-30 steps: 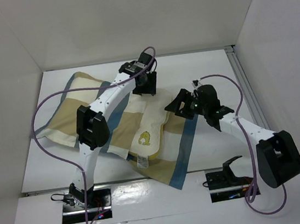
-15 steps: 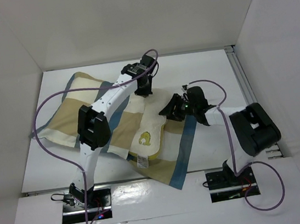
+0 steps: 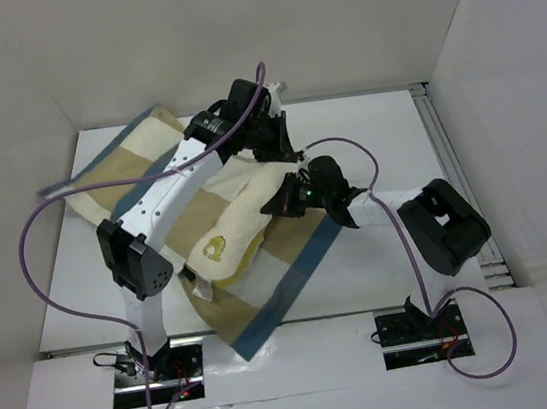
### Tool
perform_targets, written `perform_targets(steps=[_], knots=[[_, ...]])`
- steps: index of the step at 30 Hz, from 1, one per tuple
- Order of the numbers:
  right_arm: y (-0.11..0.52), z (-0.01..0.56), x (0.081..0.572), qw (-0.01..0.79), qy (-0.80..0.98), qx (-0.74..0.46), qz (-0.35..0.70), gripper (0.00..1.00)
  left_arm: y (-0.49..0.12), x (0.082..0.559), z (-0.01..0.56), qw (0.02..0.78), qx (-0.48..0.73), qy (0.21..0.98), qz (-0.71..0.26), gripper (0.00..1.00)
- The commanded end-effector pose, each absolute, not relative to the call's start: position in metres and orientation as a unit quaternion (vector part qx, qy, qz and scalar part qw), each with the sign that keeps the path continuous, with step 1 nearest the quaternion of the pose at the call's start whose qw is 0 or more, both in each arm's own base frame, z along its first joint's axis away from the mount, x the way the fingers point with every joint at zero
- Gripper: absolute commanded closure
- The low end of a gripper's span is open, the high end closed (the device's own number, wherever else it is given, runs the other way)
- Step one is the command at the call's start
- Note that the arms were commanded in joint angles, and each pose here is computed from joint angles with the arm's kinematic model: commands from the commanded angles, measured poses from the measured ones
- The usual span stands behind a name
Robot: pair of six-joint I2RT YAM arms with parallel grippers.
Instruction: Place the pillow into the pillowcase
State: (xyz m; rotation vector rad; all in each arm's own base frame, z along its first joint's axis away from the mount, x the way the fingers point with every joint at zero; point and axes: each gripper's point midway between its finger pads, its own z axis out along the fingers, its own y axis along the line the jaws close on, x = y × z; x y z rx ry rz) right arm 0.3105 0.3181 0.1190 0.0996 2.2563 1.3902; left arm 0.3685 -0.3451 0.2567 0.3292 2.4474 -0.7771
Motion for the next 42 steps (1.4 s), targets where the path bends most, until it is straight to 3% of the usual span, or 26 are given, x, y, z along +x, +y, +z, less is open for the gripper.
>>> perform_targets(steps=[1,6,7,8,9,10,11,14,15,26,33,42], knots=[[0.318,0.135,0.344,0.299,0.793,0.036,0.529,1.00,-0.382,0.329,0.310,0.276,0.146,0.864,-0.394,1.00],[0.294,0.137,0.346,0.316,0.810,0.042,0.492,1.00,-0.338,0.356,0.271,0.281,0.108,0.907,-0.296,0.98],[0.290,0.142,0.348,0.318,0.810,0.040,0.491,1.00,-0.329,0.362,0.267,0.291,0.101,0.914,-0.265,0.84],[0.291,0.149,0.347,0.324,0.809,0.027,0.490,1.00,-0.322,0.364,0.270,0.299,0.099,0.916,-0.247,0.77],[0.289,0.148,0.345,0.315,0.812,0.019,0.491,0.92,-0.310,0.361,0.256,0.285,0.104,0.929,-0.213,0.70],[0.286,0.144,0.338,0.301,0.822,0.015,0.484,0.78,-0.299,0.360,0.258,0.294,0.096,0.931,-0.192,0.59],[0.285,0.154,0.337,0.312,0.819,0.001,0.481,0.43,-0.273,0.364,0.241,0.299,0.080,0.942,-0.132,0.46],[0.277,0.154,0.325,0.302,0.831,0.004,0.467,0.15,-0.220,0.349,0.240,0.327,0.052,0.943,-0.044,0.32],[0.269,0.154,0.322,0.309,0.833,0.008,0.458,0.13,-0.199,0.334,0.213,0.300,0.031,0.953,-0.011,0.32],[0.262,0.147,0.286,0.279,0.833,0.030,0.476,0.08,-0.117,0.231,0.145,0.261,-0.091,0.961,0.016,0.32],[0.273,0.147,0.279,0.269,0.830,0.026,0.488,0.07,-0.105,0.232,0.102,0.244,-0.109,0.962,0.059,0.32],[0.301,0.143,0.263,0.237,0.825,-0.003,0.514,0.07,-0.088,0.243,0.094,0.247,-0.188,0.946,0.093,0.34]])
